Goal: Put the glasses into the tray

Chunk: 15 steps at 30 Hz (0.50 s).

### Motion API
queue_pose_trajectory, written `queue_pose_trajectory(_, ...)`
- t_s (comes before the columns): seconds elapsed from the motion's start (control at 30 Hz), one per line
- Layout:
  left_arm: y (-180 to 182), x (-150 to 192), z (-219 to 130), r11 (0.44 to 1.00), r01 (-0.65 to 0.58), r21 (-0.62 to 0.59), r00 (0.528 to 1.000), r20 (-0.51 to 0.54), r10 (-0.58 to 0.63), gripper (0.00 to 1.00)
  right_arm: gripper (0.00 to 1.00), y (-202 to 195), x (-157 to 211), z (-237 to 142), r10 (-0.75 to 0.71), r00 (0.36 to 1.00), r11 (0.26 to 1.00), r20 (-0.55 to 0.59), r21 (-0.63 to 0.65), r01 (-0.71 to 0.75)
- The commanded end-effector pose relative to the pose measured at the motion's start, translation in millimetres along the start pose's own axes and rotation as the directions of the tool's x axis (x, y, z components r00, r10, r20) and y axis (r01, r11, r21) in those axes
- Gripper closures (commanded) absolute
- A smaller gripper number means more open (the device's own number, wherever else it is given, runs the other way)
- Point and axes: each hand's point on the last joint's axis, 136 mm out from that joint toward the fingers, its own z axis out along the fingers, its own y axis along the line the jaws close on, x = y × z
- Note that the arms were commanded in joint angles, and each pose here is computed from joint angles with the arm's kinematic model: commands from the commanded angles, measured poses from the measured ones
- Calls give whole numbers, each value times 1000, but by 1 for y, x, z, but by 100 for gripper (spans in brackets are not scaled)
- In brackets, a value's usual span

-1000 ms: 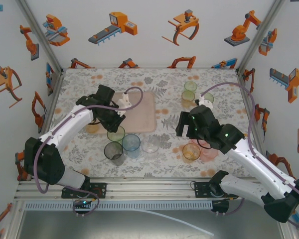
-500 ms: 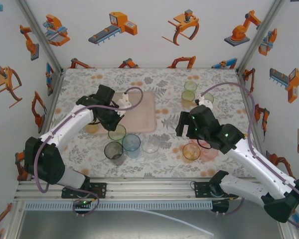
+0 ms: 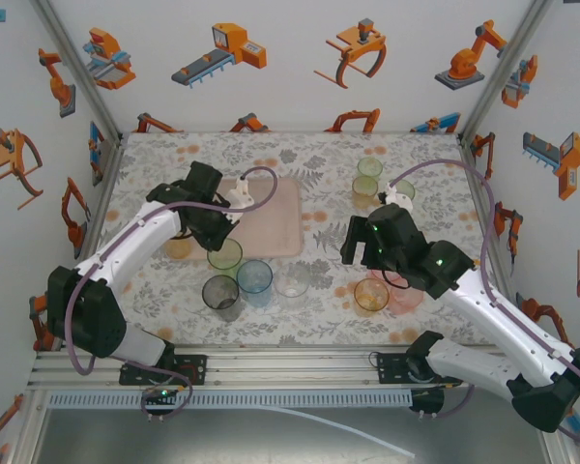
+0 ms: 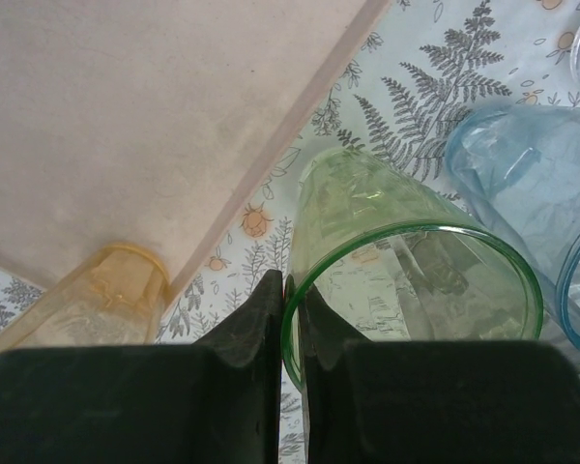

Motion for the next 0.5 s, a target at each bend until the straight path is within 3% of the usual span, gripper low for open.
queue_pose_trajectory(0.0,7,-10,-17,999,-26,-47,999,23,27,91,17,0,-4,-2,-6,1000,1000,25,2,6)
queue_pose_trajectory(0.47,46,-49,-49,989,12,-149,994,112,5,91,17,-1,-3,0,-19,1000,1000,25,7,19)
